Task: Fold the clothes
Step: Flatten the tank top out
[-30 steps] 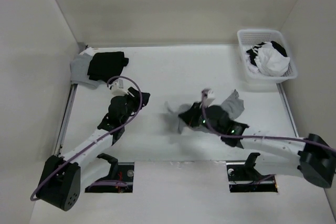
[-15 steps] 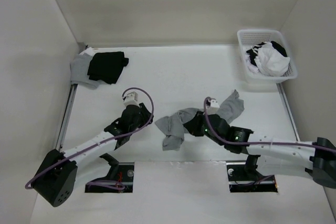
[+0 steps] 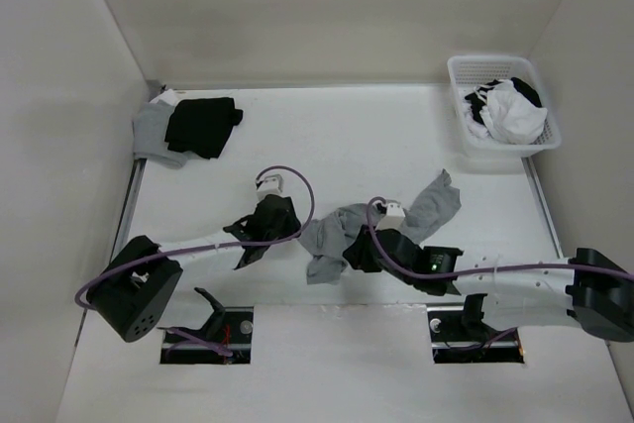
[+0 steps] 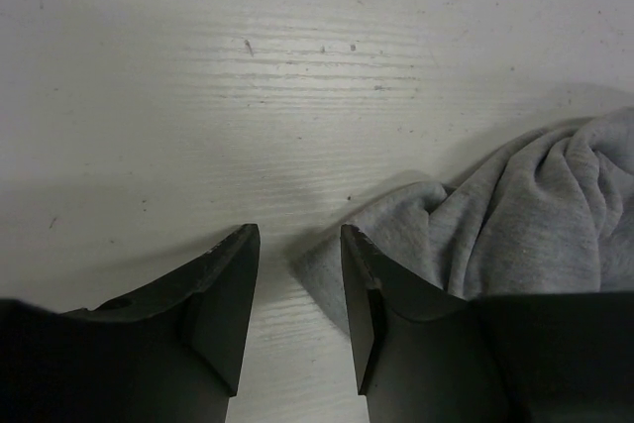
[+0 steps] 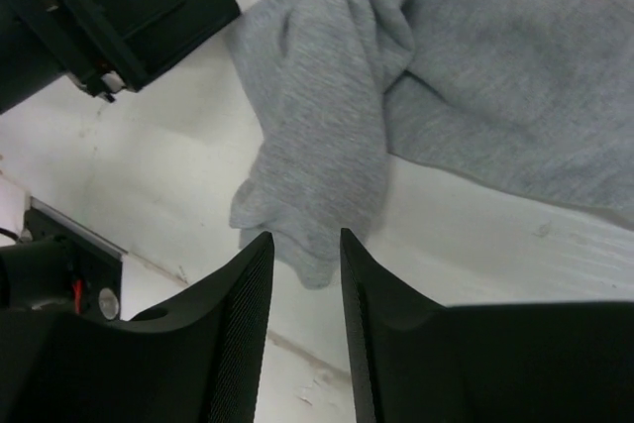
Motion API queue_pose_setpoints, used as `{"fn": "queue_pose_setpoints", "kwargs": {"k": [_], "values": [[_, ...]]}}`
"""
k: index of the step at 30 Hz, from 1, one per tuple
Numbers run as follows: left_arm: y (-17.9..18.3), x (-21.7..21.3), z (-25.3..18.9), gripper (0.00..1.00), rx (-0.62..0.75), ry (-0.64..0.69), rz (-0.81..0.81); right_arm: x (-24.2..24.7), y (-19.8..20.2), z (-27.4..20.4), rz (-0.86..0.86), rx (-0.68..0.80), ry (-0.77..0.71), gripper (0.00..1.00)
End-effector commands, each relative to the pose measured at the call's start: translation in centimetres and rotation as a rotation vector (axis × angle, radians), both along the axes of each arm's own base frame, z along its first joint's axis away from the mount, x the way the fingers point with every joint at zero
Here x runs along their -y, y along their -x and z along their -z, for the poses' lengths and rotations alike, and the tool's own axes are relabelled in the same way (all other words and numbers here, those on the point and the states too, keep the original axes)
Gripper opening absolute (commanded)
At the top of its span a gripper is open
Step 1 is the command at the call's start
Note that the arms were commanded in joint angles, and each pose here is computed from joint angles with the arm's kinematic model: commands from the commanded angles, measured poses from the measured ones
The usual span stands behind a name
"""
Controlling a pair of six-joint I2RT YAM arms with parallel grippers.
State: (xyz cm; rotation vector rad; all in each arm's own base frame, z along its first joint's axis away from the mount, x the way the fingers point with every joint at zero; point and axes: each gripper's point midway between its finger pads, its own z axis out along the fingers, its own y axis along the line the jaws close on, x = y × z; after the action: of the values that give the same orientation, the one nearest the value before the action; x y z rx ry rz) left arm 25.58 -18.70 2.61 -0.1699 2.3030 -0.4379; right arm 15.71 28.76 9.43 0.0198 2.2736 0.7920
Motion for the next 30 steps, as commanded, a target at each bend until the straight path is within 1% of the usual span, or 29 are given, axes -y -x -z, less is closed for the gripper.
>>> {"fn": "queue_pose_setpoints", "kwargs": {"k": [1,5,11,12,14,20,23,25,26,27,28,30], "values": [[-0.4,1.5,-0.5,0.34,0.020,0.009,0.051,0.5,-0.3,0.9,0.057,-0.020,-0.016,0.39],[0.1,1.7,-0.1,0.28,-0.009,0.020,0.075,1.9,-1.3,2.5,0.128,-0.048,0.009,0.44],[0.4,0.8,0.0,0.24,-0.024,0.000,0.070,4.2,-3.5,3.0,0.231,-0.046,0.018,0.47],[0.5,0.8,0.0,0.24,-0.027,-0.005,0.073,4.6,-3.7,2.9,0.247,-0.045,0.010,0.47],[0.8,0.2,0.1,0.31,-0.040,-0.029,0.064,5.6,-3.9,2.8,0.276,-0.046,-0.005,0.49],[1.6,0.6,0.4,0.34,-0.056,-0.028,0.100,7.8,-3.2,3.7,0.324,-0.087,0.005,0.51],[1.6,0.9,1.0,0.33,-0.071,-0.029,0.111,8.9,-2.9,4.0,0.351,-0.103,0.010,0.51],[1.6,1.5,1.1,0.27,-0.076,-0.015,0.131,9.8,-2.7,4.4,0.376,-0.116,0.019,0.51],[1.5,1.6,1.1,0.22,-0.077,-0.010,0.135,10.1,-2.7,4.5,0.388,-0.122,0.022,0.51],[1.5,1.5,1.1,0.14,-0.078,-0.009,0.133,10.8,-2.7,5.0,0.415,-0.136,0.028,0.51],[1.4,1.5,1.1,0.12,-0.077,-0.008,0.132,10.9,-2.7,5.1,0.421,-0.139,0.028,0.51],[0.9,1.3,0.1,0.04,-0.048,0.003,0.118,11.3,-2.8,5.6,0.440,-0.157,0.046,0.51]]}}
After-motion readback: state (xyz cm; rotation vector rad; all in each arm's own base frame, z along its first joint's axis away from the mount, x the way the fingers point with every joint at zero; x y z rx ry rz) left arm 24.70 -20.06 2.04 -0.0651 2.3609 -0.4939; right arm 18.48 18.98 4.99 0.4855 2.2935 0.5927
